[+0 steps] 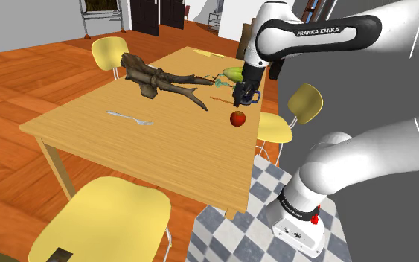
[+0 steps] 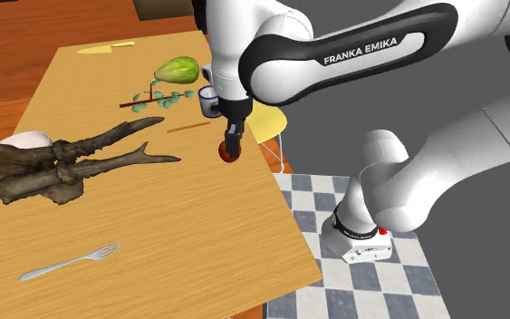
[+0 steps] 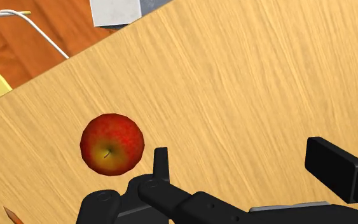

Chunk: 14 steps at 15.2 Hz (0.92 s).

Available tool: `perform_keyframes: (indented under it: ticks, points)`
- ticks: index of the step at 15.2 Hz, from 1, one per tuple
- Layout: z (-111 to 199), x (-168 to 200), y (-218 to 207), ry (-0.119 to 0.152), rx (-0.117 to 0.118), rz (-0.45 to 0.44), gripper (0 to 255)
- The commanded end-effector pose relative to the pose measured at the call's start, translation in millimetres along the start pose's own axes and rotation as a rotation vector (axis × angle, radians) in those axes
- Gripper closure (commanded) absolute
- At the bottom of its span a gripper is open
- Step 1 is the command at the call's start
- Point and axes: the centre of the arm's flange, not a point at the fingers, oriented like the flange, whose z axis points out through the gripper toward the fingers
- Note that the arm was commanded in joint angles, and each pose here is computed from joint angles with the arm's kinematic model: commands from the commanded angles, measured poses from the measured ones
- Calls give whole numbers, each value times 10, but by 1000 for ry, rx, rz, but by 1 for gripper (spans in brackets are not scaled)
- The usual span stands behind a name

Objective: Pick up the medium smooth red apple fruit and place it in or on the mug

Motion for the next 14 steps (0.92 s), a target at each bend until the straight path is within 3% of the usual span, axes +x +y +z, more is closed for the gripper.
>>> perform_keyframes:
  ticks: [1, 12, 14]
  points:
    - [163, 91, 206, 11, 9, -3, 0]
    - [1075, 626, 1235, 57, 66, -15, 0]
    - [1181, 632, 1228, 57, 66, -15, 0]
